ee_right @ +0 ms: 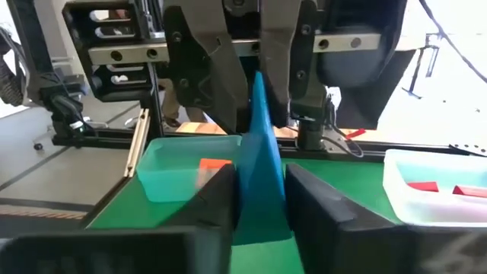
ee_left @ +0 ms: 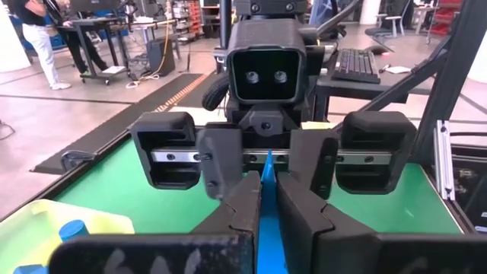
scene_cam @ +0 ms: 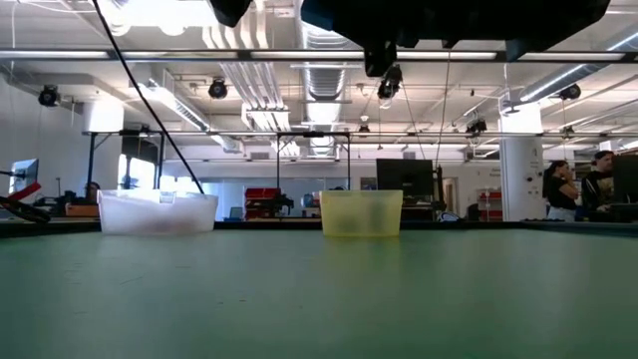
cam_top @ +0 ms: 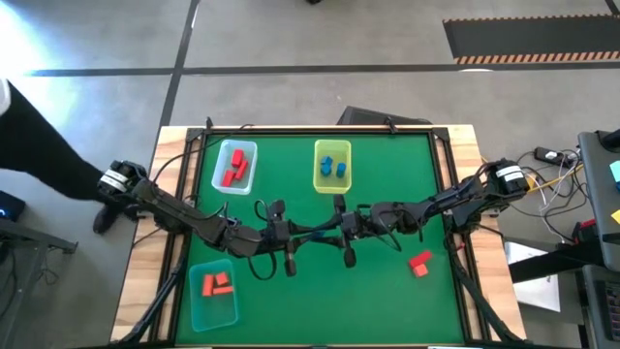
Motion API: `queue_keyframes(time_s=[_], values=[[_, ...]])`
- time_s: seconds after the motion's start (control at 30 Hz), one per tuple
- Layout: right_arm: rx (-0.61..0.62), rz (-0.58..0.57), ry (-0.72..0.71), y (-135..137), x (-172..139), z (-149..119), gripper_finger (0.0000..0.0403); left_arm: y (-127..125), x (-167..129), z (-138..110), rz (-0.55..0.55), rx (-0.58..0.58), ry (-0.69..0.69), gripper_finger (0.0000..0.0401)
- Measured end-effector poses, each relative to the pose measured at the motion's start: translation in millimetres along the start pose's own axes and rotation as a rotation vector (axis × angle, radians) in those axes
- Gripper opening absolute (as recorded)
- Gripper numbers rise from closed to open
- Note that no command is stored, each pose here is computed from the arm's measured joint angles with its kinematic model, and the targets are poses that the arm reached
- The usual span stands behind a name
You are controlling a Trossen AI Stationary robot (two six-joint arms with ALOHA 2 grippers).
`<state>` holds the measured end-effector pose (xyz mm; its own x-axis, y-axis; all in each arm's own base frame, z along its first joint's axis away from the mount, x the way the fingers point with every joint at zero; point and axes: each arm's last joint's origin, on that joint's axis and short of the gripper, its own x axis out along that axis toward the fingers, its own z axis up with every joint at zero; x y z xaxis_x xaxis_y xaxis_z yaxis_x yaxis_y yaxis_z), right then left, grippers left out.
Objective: Sort & place blocks by color
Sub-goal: Put the blue block into the yellow bin
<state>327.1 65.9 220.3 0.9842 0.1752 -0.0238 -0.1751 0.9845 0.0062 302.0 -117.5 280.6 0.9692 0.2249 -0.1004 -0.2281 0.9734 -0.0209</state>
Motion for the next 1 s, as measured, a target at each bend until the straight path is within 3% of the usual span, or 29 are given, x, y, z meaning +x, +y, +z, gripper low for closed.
queue_keyframes(time_s=[0.17, 0.4, 0.5, 0.67, 0.73, 0.9, 1.0], values=[[-0.010, -0.001, 0.008, -0.1, 0.1, -0.7, 0.0070, 0.0, 0.0, -0.3, 0.000, 0.002, 0.003, 0.0040], [-0.011, -0.051, 0.103, -5.0, -0.3, -9.8, 0.0070, 3.0, -3.6, -1.5, 0.006, 0.046, 0.049, 0.0143], [-0.032, -0.292, 0.251, -18.4, -4.1, -23.9, 0.0070, 7.2, -9.3, 2.5, 0.018, 0.062, 0.070, 0.0181], [-0.066, -0.966, 0.472, -62.7, -27.4, -46.7, 0.0070, 11.7, -15.9, 5.8, 0.023, 0.044, 0.097, 0.0210], [-0.059, -1.067, 0.524, -81.7, -35.7, -51.3, 0.0070, 12.3, -16.3, 5.0, 0.025, 0.031, 0.104, 0.0212], [0.152, -0.901, 0.519, -117.3, -39.9, -53.4, 0.0087, 11.3, -14.7, 2.0, 0.026, 0.033, 0.111, 0.0212], [0.237, -0.896, 0.493, -131.2, -43.9, -53.5, 0.0115, 10.9, -14.1, 0.9, 0.027, 0.023, 0.115, 0.0212]])
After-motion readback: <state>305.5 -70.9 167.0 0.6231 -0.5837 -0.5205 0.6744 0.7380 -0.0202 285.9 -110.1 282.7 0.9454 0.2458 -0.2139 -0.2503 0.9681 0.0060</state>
